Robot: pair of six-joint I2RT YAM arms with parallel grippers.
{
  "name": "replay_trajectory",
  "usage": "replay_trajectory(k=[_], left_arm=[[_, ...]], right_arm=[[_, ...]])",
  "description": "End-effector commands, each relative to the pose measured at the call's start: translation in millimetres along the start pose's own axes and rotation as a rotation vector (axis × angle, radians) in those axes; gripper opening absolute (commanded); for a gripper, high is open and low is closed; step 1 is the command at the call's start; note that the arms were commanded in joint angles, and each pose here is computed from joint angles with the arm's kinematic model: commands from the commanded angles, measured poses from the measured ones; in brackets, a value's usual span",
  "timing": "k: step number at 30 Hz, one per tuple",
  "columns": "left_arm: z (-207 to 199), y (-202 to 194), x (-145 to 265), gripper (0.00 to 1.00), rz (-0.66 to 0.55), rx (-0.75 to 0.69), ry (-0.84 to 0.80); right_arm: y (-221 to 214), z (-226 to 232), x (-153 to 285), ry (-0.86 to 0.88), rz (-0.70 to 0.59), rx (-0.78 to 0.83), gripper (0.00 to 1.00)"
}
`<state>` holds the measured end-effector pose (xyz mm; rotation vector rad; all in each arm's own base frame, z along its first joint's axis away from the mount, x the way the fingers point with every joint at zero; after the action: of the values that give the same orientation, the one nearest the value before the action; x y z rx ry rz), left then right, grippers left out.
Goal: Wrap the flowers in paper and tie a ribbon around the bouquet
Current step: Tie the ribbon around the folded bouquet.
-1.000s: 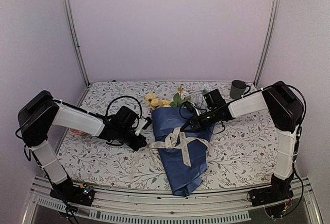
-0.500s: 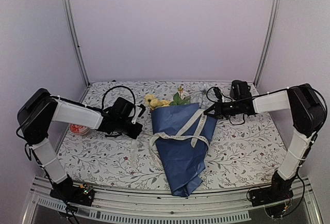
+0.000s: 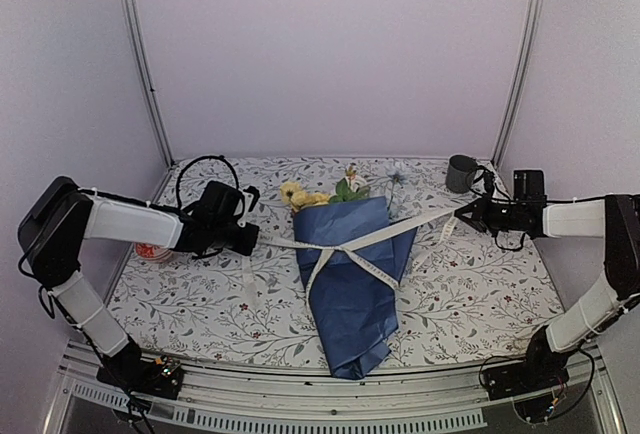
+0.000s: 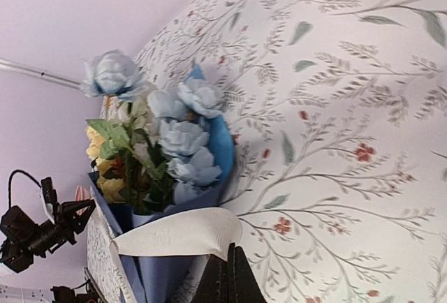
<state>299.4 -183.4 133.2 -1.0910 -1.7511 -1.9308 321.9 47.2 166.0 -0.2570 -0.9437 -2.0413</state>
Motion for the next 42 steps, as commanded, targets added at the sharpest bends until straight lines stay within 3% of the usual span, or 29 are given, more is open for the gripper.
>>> replay_trajectory(k=[1, 8, 18, 31, 42], left_arm=[[19, -5, 2, 0.00, -0.007, 0.055, 0.070], [46, -15, 6, 0.00, -0.013, 0.173, 0.111], [97, -38, 26, 0.00, -0.096, 0.433, 0.146], [146, -69, 65, 0.00, -0.233, 0.686, 0.299], [166, -78, 95, 0.00, -0.359, 0.823, 0.411]], right_arm=[[-7, -43, 29, -0.127, -0.088, -0.146, 0.00], [-28, -97, 79, -0.261, -0.223, -0.338, 0.00], [-52, -139, 136, -0.367, -0.427, -0.525, 0.00], [-67, -152, 196, -0.440, -0.655, -0.618, 0.00], [-71, -151, 215, -0.487, -0.732, -0.633, 0.00]])
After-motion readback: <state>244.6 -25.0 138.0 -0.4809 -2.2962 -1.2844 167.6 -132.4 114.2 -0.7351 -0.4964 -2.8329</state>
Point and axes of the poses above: each gripper's point midway between its finger pads, its own x axis back along the fingers, its own z axis along the line the jaws close on, y = z × x, the point moved 10 cm from there along x, back along the fingers, and after that the axes turned 3 degrees about x, right-handed, at the moved point
